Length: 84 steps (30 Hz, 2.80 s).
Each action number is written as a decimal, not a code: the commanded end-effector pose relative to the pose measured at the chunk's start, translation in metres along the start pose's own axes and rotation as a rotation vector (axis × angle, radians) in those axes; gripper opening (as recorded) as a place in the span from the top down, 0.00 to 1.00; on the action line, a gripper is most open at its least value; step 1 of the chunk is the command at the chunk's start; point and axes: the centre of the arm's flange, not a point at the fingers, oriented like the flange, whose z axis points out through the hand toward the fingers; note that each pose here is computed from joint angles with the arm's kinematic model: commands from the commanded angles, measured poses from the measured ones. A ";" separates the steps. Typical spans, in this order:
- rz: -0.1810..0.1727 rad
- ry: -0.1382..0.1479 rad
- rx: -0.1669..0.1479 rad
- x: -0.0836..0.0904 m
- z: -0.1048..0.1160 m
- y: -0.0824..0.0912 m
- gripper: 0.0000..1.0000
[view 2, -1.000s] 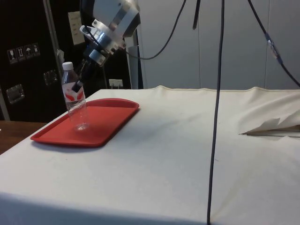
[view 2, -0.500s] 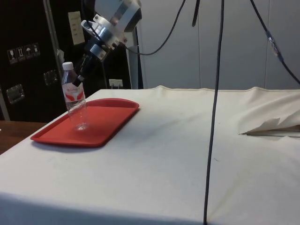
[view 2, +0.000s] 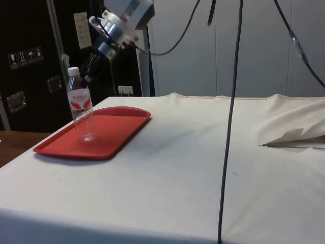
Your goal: Place the bottle upright on the tray.
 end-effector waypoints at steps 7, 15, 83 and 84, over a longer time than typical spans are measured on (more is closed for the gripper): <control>-0.003 0.006 -0.001 0.003 -0.007 0.003 0.00; -0.007 0.016 -0.002 0.008 -0.016 0.005 0.00; -0.080 0.055 -0.095 0.073 -0.102 0.017 0.00; -0.083 0.053 -0.096 0.074 -0.103 0.017 0.00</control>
